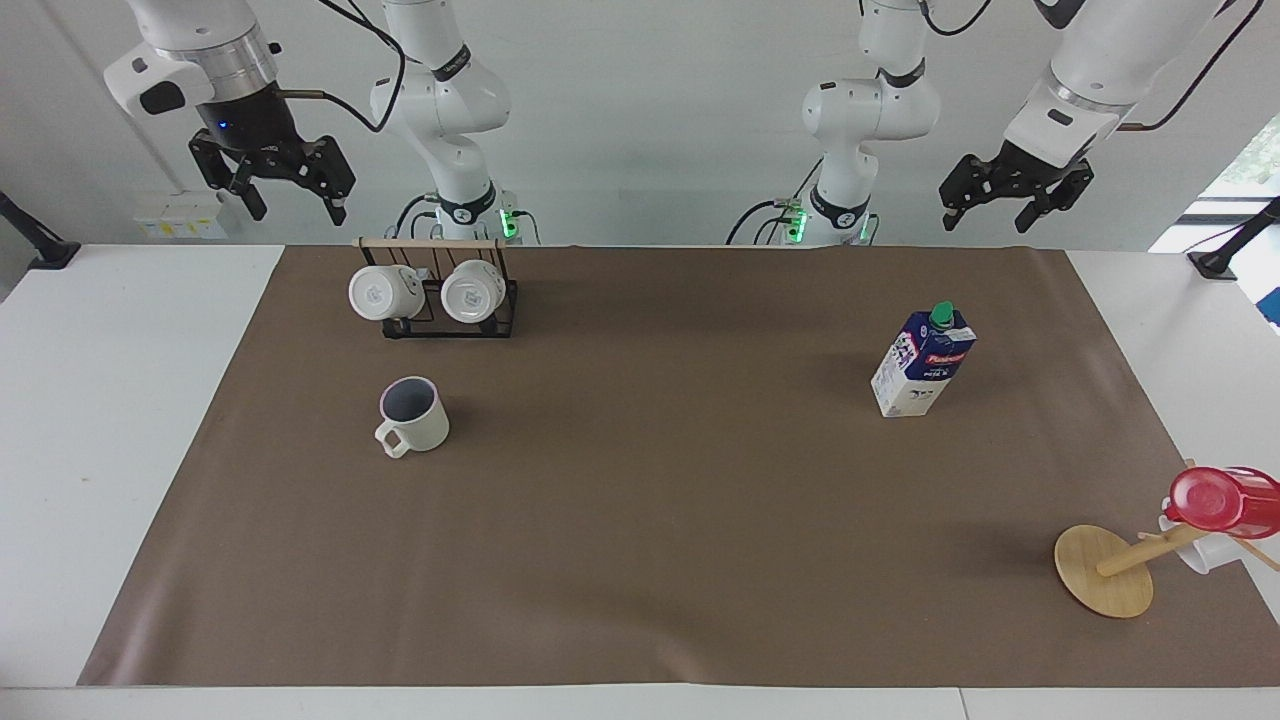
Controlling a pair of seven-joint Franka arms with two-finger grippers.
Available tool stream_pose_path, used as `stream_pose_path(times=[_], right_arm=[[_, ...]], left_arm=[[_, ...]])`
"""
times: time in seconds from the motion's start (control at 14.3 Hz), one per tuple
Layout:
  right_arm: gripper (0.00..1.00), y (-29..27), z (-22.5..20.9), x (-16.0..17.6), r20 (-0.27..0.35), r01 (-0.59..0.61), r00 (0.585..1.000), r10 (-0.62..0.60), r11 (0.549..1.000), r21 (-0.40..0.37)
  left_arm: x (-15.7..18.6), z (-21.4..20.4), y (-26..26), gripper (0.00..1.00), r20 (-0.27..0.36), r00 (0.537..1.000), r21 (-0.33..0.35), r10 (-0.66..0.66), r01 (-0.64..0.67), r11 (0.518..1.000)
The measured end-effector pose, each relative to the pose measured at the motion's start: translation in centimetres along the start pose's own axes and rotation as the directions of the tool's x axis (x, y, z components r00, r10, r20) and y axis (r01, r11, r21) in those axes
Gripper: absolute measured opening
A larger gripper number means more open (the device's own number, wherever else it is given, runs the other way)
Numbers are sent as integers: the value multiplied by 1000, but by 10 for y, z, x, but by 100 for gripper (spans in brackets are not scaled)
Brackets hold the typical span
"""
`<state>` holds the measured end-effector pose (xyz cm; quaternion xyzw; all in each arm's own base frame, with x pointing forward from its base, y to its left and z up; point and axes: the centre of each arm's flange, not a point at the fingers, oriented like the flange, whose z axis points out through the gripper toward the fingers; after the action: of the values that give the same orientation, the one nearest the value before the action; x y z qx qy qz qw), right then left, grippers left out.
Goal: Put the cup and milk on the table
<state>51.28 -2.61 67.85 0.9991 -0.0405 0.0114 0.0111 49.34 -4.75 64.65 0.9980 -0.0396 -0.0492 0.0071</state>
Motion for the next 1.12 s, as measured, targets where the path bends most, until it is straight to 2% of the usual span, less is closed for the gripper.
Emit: stream_pose_path(times=[1.12], right_arm=[[100, -4, 0, 0, 0, 7, 1000, -7, 1000, 3]], left_arm=[[0, 0, -2, 100, 0, 1000, -1, -4, 4, 1000]])
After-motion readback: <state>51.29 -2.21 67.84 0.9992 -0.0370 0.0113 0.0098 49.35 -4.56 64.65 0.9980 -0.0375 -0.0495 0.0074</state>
